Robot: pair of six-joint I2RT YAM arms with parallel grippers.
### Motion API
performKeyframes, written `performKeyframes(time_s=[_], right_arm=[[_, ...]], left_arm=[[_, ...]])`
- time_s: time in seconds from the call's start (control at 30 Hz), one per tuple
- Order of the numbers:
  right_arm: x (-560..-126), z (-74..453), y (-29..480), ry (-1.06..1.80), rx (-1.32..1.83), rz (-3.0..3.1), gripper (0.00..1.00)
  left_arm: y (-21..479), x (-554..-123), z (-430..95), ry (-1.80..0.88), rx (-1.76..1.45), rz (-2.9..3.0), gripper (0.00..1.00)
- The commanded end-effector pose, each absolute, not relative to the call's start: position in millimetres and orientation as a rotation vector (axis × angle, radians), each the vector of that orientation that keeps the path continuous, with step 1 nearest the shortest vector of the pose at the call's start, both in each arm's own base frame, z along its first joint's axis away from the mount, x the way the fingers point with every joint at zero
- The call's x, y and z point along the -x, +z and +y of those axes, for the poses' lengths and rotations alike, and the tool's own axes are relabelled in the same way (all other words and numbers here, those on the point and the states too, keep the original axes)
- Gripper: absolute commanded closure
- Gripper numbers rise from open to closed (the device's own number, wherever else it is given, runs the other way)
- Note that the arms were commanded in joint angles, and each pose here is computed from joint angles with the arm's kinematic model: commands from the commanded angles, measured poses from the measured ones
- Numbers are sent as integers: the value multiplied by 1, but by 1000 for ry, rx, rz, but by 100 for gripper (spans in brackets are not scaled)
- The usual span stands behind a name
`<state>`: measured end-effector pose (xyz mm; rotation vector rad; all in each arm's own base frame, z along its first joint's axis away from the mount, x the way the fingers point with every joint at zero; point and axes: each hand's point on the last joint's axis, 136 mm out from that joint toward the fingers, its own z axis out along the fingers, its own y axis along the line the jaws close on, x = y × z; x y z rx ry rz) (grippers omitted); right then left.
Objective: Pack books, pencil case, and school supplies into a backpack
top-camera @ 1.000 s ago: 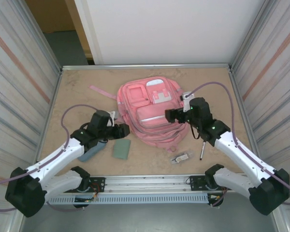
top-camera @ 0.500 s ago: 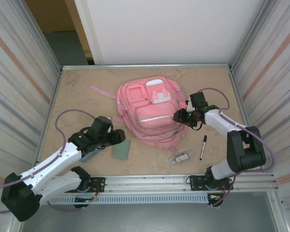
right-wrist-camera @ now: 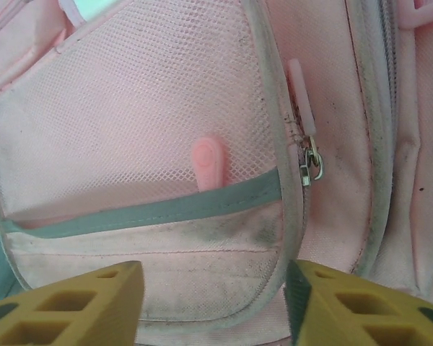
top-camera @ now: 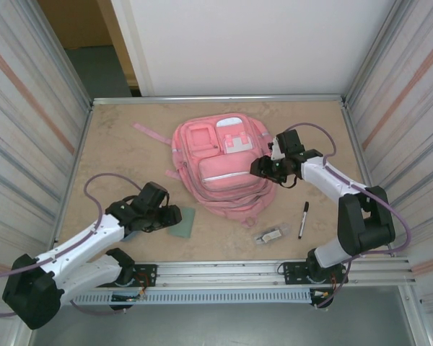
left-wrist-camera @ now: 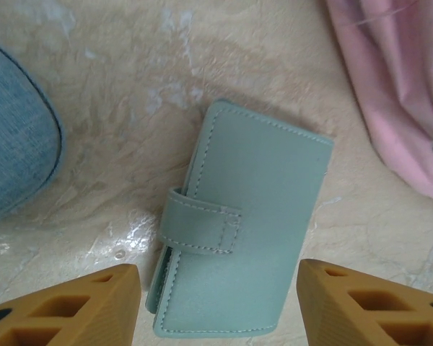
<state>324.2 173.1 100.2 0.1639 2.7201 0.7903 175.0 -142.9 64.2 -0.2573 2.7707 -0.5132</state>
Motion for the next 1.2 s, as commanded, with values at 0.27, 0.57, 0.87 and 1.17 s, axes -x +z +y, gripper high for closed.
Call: performKeyframes(time_s=[0.27, 0.57, 0.87, 1.17], right_arm=[[-324, 197, 90, 937, -199, 2792, 60], [-344, 229, 198, 1374, -388, 2408, 100], [-379, 219, 290, 1407, -572, 2040, 100], [-365, 228, 297, 1259, -502, 1958, 100]], left_arm=[[60, -167, -150, -644, 301, 2755, 41], [60, -165, -147, -651, 314, 2741, 41], [71, -185, -160, -735, 295, 2652, 40], [88, -262, -177, -786, 279, 2572, 40]])
